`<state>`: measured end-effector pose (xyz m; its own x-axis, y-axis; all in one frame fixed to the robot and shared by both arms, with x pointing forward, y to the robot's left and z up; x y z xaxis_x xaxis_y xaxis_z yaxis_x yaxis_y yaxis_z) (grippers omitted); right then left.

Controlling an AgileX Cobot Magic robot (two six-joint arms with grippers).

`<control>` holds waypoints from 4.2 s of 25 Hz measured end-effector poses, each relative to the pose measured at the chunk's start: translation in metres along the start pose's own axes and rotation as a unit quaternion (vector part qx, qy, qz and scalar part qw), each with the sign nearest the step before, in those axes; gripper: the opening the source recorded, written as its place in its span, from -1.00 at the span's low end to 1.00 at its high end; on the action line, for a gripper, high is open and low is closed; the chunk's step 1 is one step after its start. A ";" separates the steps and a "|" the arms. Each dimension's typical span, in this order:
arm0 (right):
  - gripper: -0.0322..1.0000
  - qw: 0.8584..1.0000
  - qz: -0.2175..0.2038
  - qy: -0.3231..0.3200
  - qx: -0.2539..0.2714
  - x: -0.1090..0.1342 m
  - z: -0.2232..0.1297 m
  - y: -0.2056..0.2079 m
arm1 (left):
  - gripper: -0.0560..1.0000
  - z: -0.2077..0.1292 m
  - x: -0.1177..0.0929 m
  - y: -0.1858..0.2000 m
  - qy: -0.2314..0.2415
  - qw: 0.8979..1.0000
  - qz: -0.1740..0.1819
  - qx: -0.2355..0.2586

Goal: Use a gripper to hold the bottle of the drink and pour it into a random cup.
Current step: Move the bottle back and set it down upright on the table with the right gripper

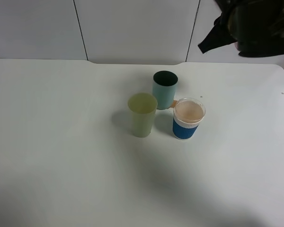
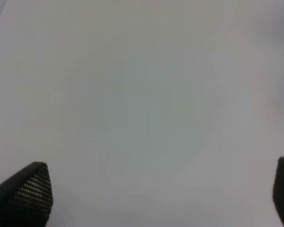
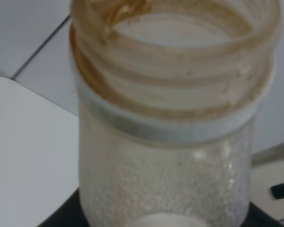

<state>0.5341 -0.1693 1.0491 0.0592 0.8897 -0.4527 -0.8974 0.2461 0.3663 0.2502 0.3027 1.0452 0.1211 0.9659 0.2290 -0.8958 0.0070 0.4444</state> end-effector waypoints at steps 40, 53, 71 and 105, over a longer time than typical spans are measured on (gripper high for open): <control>-0.25 0.957 0.183 -0.224 -0.016 -0.075 -0.113 -0.025 | 0.86 0.000 0.000 0.000 0.000 1.000 0.000 0.000; -0.25 0.948 0.205 -0.238 0.049 -0.039 -0.169 -0.054 | 0.86 0.000 0.000 0.000 0.000 1.000 0.000 0.000; -0.25 0.957 0.225 -0.184 0.004 -0.021 -0.187 -0.073 | 0.86 0.000 0.000 0.000 0.000 1.000 0.000 0.000; 0.74 0.948 0.177 -0.261 -0.048 -0.031 -0.191 -0.060 | 0.86 0.000 0.000 0.000 0.000 1.000 0.000 0.000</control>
<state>0.5028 -0.2855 0.8856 -0.0675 0.9850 0.1588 -0.9356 -0.1177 0.3329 0.2502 0.3027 1.0452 0.1211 0.9659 0.2290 -0.8958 0.0070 0.4444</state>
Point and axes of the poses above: a point on each arm's last joint axis where the gripper is mounted, y pointing back along that axis away from the gripper, x along the wrist's bending axis when the last joint is at zero, z = x × y, the point moved 2 cm from there along -y, pointing out along that axis toward the gripper, and after that the axes turned 15 degrees about -y, right-handed, at the moved point
